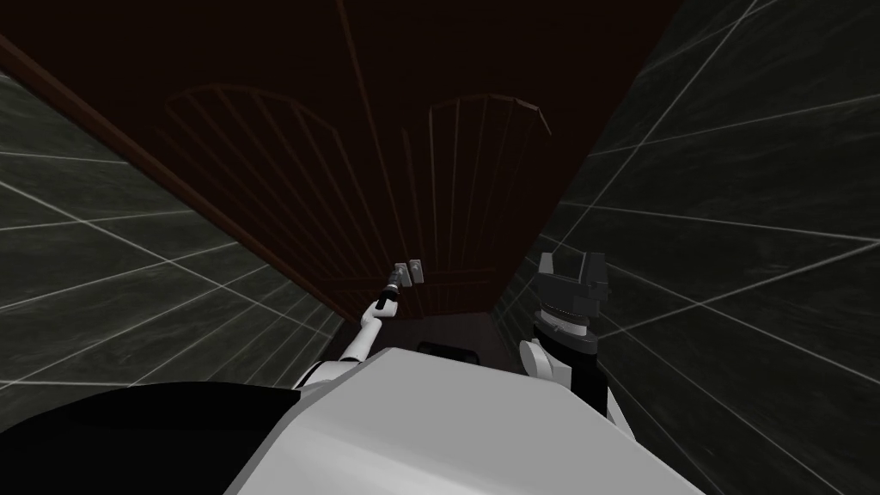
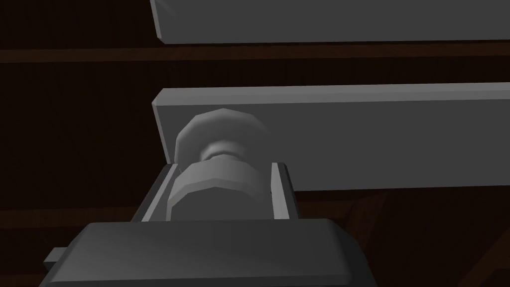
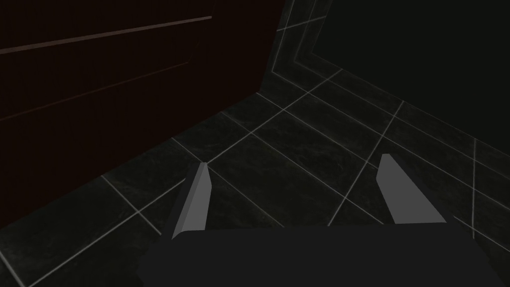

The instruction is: Pull the door open

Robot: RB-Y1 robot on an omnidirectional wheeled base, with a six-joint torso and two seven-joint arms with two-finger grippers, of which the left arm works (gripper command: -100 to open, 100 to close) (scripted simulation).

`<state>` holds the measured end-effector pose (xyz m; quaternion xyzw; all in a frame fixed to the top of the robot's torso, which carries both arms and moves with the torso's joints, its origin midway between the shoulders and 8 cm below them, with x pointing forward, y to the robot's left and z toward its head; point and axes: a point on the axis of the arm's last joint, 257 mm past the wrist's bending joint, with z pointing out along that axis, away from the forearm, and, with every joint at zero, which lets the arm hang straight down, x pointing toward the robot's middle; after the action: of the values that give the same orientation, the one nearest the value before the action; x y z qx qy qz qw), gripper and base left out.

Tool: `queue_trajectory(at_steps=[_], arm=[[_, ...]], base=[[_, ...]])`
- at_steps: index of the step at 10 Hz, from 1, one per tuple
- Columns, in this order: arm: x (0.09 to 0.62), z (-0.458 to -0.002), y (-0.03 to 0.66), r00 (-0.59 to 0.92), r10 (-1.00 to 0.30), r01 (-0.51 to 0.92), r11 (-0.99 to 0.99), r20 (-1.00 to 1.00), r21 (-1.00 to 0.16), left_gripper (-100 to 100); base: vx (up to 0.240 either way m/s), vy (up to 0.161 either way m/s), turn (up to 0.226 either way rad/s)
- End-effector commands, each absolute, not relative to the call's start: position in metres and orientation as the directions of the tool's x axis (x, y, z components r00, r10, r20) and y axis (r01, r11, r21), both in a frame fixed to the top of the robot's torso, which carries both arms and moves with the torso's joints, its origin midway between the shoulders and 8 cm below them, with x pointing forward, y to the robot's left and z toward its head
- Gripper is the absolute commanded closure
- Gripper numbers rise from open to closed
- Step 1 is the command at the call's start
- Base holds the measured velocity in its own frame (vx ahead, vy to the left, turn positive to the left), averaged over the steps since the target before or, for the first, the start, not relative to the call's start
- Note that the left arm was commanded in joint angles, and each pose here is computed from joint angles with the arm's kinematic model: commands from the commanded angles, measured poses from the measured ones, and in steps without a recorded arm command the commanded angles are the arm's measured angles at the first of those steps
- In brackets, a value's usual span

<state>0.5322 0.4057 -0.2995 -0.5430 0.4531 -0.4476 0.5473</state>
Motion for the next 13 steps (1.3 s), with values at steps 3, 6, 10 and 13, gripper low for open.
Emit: queue_trajectory(at_steps=[3, 6, 10, 13], arm=[[0.521, -0.309, 0.425, 0.215, -0.976, -0.026, 0.017, -0.022, -1.000, 100], [0.510, -0.315, 0.441, 0.234, -0.972, -0.045, 0.024, -0.033, -0.999, 100], [0.525, -0.302, 0.404, 0.166, -0.986, -0.013, 0.010, -0.012, -1.000, -100], [0.531, -0.296, 0.383, 0.127, -0.992, 0.000, 0.000, 0.000, -1.000, -100]], base=[[-0.035, 0.026, 0.028], [-0.206, 0.066, 0.107], [-0.184, -0.027, -0.084], [-0.195, -0.053, -0.073]])
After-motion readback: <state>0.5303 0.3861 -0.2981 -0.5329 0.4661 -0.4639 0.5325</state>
